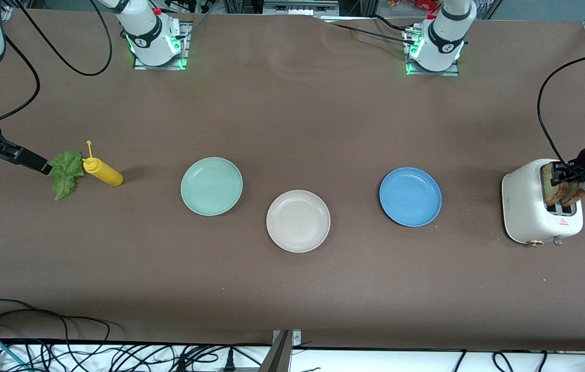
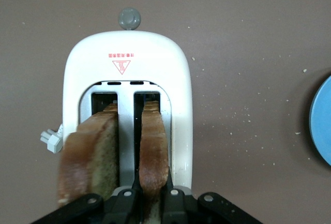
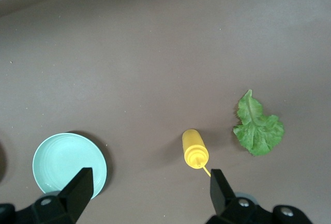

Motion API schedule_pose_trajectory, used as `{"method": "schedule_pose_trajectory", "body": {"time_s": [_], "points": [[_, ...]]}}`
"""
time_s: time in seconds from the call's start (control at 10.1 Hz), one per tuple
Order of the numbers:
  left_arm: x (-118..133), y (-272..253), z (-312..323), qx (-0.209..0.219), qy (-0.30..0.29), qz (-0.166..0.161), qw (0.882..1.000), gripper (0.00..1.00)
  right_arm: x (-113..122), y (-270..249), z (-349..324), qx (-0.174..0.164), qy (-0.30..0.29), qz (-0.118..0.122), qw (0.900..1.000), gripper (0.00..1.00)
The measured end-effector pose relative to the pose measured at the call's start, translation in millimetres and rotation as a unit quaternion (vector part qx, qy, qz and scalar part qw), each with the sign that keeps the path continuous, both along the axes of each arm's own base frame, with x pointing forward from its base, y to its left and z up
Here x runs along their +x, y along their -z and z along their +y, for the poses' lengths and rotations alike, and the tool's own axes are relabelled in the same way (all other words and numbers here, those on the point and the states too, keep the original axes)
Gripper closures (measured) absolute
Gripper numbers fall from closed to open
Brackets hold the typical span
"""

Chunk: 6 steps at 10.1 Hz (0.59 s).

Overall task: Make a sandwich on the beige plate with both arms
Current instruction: 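Lower the left gripper onto the bread slice in the toaster, then grasp the bread slice with the left gripper and lift it out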

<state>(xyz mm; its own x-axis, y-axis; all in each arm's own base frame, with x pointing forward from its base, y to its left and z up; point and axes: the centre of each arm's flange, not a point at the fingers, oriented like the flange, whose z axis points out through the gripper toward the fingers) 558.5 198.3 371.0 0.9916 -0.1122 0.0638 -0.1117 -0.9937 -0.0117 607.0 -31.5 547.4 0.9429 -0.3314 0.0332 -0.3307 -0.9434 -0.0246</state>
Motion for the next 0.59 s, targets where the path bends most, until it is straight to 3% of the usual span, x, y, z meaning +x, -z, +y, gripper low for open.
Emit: {"method": "schedule_pose_trajectory", "body": {"time_s": [0.59], "points": [[32, -90, -2, -0.019, 0.038, 0.046, 0.998, 0.9, 0, 0, 0, 0.0, 0.0, 0.0, 1.0, 0.0]]}}
